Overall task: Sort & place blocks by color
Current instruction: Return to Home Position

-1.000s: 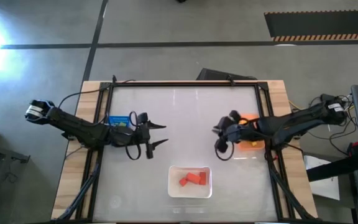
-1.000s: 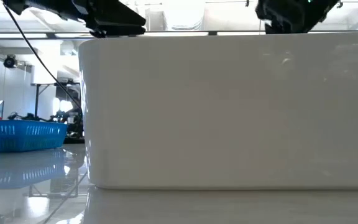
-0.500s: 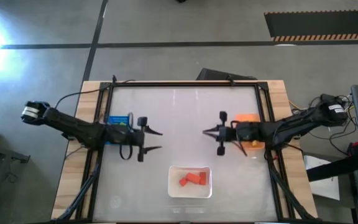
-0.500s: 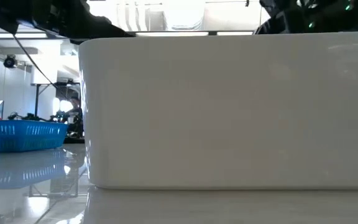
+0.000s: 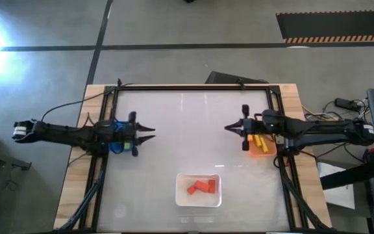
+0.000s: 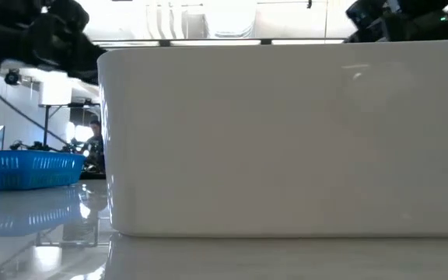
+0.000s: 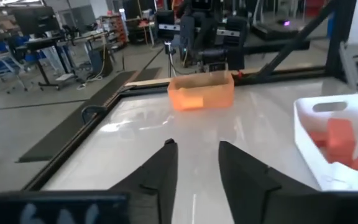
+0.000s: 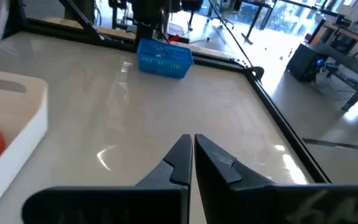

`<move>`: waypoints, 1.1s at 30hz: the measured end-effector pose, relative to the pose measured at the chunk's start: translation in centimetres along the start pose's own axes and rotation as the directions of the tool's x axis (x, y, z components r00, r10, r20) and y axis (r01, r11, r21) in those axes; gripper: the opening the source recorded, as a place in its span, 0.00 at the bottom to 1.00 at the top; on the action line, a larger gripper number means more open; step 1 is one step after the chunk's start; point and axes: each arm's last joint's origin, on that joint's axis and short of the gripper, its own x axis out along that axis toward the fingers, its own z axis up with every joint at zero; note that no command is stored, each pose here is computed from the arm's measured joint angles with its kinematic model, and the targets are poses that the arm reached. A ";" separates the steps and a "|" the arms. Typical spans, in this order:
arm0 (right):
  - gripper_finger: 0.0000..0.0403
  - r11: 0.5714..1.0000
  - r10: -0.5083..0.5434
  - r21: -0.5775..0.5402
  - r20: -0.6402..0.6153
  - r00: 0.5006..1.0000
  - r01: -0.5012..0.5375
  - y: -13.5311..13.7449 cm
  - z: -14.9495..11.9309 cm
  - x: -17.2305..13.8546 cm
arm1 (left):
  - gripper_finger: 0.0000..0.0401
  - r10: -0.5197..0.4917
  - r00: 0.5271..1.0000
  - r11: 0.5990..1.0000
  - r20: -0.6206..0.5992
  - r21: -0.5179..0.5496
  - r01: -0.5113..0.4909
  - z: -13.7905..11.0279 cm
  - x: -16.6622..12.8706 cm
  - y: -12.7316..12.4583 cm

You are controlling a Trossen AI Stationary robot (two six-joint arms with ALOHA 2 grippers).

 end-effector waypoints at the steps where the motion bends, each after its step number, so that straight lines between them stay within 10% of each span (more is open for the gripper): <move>1: 0.02 1.000 0.002 0.000 0.006 1.000 -0.002 0.1 0.0 -0.5 | 0.24 -0.001 1.000 1.000 0.009 -0.013 0.001 -0.4 -0.4 0.0; 33: 0.02 0.962 -0.243 -0.036 0.335 0.910 0.270 1.2 -3.2 -9.6 | 0.11 0.036 0.977 0.990 0.210 -0.139 -0.006 -3.1 -3.9 0.1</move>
